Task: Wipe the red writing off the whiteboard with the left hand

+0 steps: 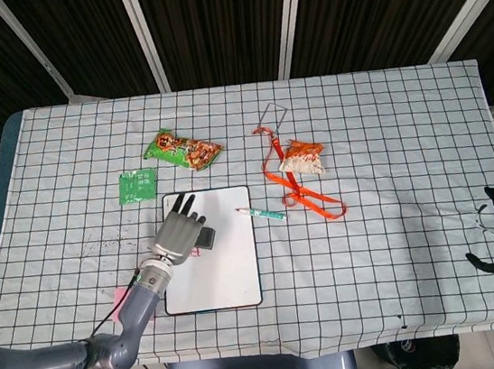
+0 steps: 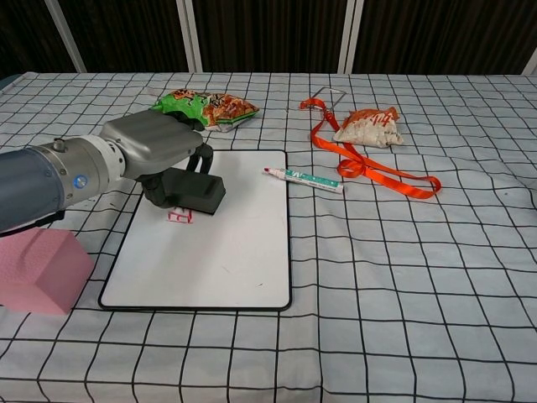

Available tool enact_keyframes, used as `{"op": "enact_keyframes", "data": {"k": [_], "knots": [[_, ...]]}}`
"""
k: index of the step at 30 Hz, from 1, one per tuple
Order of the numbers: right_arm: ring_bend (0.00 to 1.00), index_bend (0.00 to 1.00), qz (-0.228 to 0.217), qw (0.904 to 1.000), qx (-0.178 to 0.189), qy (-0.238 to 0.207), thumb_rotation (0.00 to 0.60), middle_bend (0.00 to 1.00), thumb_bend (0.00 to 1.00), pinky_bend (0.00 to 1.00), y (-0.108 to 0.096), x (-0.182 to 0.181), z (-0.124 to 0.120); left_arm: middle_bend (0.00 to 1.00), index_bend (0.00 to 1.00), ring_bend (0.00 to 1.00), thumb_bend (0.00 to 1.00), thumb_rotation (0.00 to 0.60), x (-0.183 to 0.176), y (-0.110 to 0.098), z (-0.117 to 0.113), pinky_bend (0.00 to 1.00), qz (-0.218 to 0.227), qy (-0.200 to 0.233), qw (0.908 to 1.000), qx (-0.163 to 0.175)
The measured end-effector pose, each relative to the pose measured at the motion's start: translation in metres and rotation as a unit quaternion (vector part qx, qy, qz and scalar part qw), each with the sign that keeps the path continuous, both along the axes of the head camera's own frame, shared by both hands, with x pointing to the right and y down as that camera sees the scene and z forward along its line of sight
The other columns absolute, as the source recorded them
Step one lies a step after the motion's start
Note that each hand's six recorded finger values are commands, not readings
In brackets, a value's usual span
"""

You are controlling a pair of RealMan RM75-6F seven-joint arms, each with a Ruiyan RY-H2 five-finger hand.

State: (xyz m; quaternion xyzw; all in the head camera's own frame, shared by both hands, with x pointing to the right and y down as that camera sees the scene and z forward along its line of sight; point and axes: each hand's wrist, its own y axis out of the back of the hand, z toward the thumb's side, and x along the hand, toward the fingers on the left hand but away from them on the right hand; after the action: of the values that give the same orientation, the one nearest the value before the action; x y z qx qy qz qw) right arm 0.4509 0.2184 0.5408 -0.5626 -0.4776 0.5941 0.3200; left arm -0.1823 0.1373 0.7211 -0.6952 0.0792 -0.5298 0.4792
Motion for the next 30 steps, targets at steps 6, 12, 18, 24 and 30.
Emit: {"op": "enact_keyframes", "data": {"k": [6, 12, 18, 24, 30], "knots": [[0.20, 0.02, 0.000, 1.0000, 0.000, 0.000, 0.600, 0.13, 0.19, 0.21, 0.000, 0.000, 0.000, 0.42, 0.39, 0.00, 0.35, 0.600, -0.001, 0.007, -0.004, 0.00, 0.003, 0.006, 0.9999, -0.015], [0.20, 0.02, 0.000, 1.0000, 0.000, -0.001, 0.600, 0.13, 0.19, 0.21, 0.000, 0.000, 0.000, 0.42, 0.39, 0.00, 0.35, 0.600, -0.008, 0.014, -0.006, 0.00, 0.005, 0.002, 0.9996, -0.029], [0.20, 0.02, 0.000, 1.0000, 0.000, -0.001, 0.600, 0.13, 0.19, 0.21, 0.000, 0.000, 0.000, 0.42, 0.39, 0.00, 0.35, 0.600, -0.013, 0.024, -0.011, 0.00, 0.020, 0.003, 0.9988, -0.044], [0.20, 0.02, 0.000, 1.0000, 0.001, 0.000, 0.600, 0.13, 0.19, 0.21, 0.000, 0.000, 0.000, 0.42, 0.39, 0.00, 0.35, 0.600, -0.019, 0.032, -0.014, 0.00, 0.038, -0.001, 0.9981, -0.048], [0.20, 0.02, 0.000, 1.0000, 0.000, 0.000, 0.600, 0.13, 0.19, 0.21, 0.000, 0.000, 0.000, 0.42, 0.39, 0.00, 0.35, 0.600, -0.016, 0.032, -0.017, 0.00, 0.045, 0.004, 0.9982, -0.040]]}}
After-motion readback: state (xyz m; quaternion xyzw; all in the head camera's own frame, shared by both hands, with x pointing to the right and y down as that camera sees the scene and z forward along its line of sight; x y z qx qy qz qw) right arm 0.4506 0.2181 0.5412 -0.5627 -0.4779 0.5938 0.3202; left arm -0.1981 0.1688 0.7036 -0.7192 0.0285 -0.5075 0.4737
